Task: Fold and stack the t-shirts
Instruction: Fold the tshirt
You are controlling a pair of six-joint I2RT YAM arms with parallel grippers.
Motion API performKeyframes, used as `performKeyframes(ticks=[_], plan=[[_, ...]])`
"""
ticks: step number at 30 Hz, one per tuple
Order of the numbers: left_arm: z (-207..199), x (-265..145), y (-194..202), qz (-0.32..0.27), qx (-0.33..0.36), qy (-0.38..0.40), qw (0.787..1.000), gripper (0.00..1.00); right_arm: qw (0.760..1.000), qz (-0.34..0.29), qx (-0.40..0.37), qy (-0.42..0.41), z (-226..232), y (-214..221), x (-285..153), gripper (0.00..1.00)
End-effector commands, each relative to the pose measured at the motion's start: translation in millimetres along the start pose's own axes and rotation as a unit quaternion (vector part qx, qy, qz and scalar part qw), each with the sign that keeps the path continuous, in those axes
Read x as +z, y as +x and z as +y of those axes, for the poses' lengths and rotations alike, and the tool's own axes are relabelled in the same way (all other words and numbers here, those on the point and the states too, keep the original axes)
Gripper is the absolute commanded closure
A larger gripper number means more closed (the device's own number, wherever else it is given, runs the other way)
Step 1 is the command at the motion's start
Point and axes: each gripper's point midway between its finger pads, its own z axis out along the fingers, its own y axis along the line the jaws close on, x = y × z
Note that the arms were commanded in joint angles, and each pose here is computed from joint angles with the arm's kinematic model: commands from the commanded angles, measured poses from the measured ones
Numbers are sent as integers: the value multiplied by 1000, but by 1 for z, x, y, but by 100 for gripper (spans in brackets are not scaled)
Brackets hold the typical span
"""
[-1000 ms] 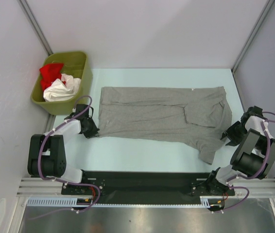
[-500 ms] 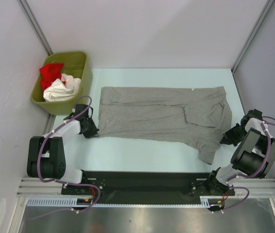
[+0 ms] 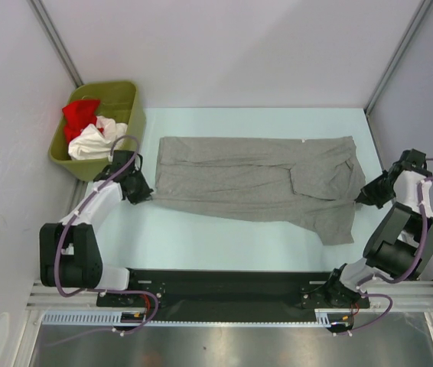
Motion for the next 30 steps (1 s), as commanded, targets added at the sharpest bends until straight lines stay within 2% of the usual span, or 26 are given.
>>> performKeyframes(ticks=[1, 8, 14, 30], plan=[[-11, -18, -35, -51, 14, 1, 999, 100, 1000, -14, -8, -15, 21, -22, -4, 100], [-27, -22, -78, -87, 14, -5, 996, 100, 998, -27, -25, -43, 56, -62, 2, 100], [-42, -12, -101, -87, 11, -3, 996, 100, 997, -23, -32, -66, 88, -85, 13, 100], [-63, 32, -126, -64, 7, -7, 998, 100, 994, -15, -54, -89, 134, -129, 54, 100]])
